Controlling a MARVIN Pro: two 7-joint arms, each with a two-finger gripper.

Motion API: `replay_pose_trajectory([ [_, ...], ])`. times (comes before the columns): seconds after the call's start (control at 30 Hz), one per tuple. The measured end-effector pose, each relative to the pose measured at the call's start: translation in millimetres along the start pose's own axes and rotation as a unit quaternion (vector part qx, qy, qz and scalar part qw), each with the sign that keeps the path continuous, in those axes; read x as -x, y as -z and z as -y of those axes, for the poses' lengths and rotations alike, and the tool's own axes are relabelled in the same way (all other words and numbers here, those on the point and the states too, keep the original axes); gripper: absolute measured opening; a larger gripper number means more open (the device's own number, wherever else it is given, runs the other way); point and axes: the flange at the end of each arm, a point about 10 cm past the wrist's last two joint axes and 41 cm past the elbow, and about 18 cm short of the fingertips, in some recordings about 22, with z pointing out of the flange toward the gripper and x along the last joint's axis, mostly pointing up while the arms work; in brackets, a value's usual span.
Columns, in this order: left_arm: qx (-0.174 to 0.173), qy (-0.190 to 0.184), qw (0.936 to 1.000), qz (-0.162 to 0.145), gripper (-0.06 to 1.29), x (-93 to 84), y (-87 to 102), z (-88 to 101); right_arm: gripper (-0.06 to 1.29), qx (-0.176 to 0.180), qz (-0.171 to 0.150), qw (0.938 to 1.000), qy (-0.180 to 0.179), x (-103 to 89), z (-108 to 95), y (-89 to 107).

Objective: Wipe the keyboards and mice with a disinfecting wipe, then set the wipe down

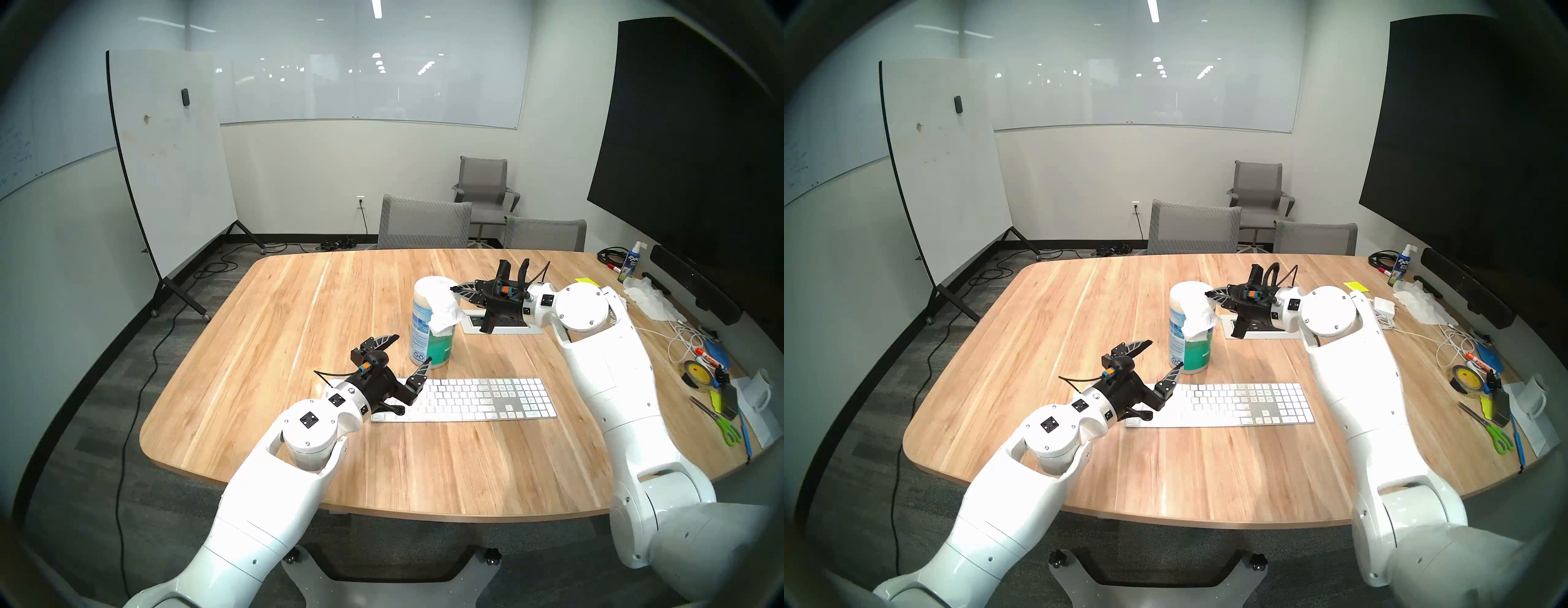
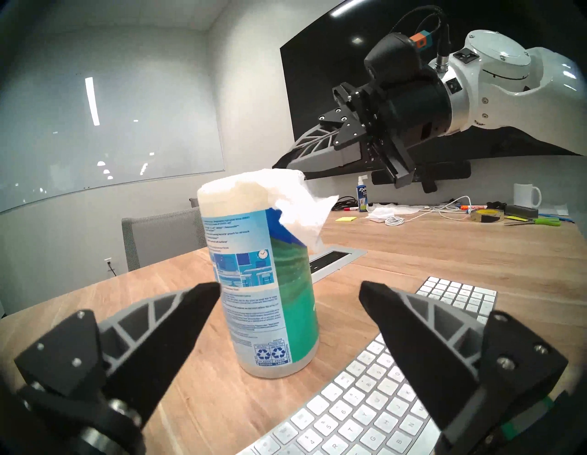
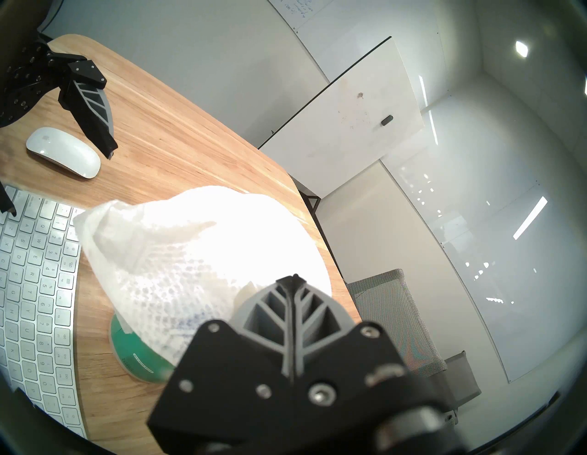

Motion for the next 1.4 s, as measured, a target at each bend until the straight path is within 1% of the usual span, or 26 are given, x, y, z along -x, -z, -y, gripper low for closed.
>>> replay_pose_trajectory([
  [0.17, 0.003, -0.008, 1.0000, -0.002, 1.18, -0.1, -5.8, -3.6, -0.03, 0.000, 0.000, 1.0000, 0.000, 0.0, 0, 0.0],
  [0.27, 0.003, -0.010, 0.9999, 0.003, 1.15, 6.4, -8.6, -4.7, -0.03, 0.000, 0.000, 1.0000, 0.000, 0.0, 0, 0.0],
  [0.5, 0.001, -0.008, 0.9999, 0.012, 1.15, 18.2, -14.9, -1.2, -0.03, 0.000, 0.000, 1.0000, 0.000, 0.0, 0, 0.0],
  [0.63, -0.001, -0.010, 0.9999, 0.003, 1.12, 9.8, -22.2, 1.8, -0.03, 0.000, 0.000, 1.0000, 0.000, 0.0, 0, 0.0],
  [0.7, -0.001, -0.011, 0.9999, -0.001, 1.06, 5.1, -26.0, 2.5, -0.03, 0.000, 0.000, 1.0000, 0.000, 0.0, 0, 0.0],
  [0.87, 0.003, -0.014, 0.9998, -0.011, 1.04, -8.4, -38.3, 1.3, -0.03, 0.000, 0.000, 1.0000, 0.000, 0.0, 0, 0.0],
  [0.97, 0.007, -0.015, 0.9998, -0.010, 1.01, -12.6, -44.8, -1.7, -0.03, 0.000, 0.000, 1.0000, 0.000, 0.0, 0, 0.0],
  [1.1, 0.010, -0.017, 0.9998, -0.006, 1.00, -13.4, -50.0, -4.9, -0.03, 0.000, 0.000, 1.0000, 0.000, 0.0, 0, 0.0],
  [1.4, 0.014, -0.019, 0.9997, 0.000, 1.01, -8.2, -57.8, -10.3, -0.03, 0.000, 0.000, 1.0000, 0.000, 0.0, 0, 0.0],
])
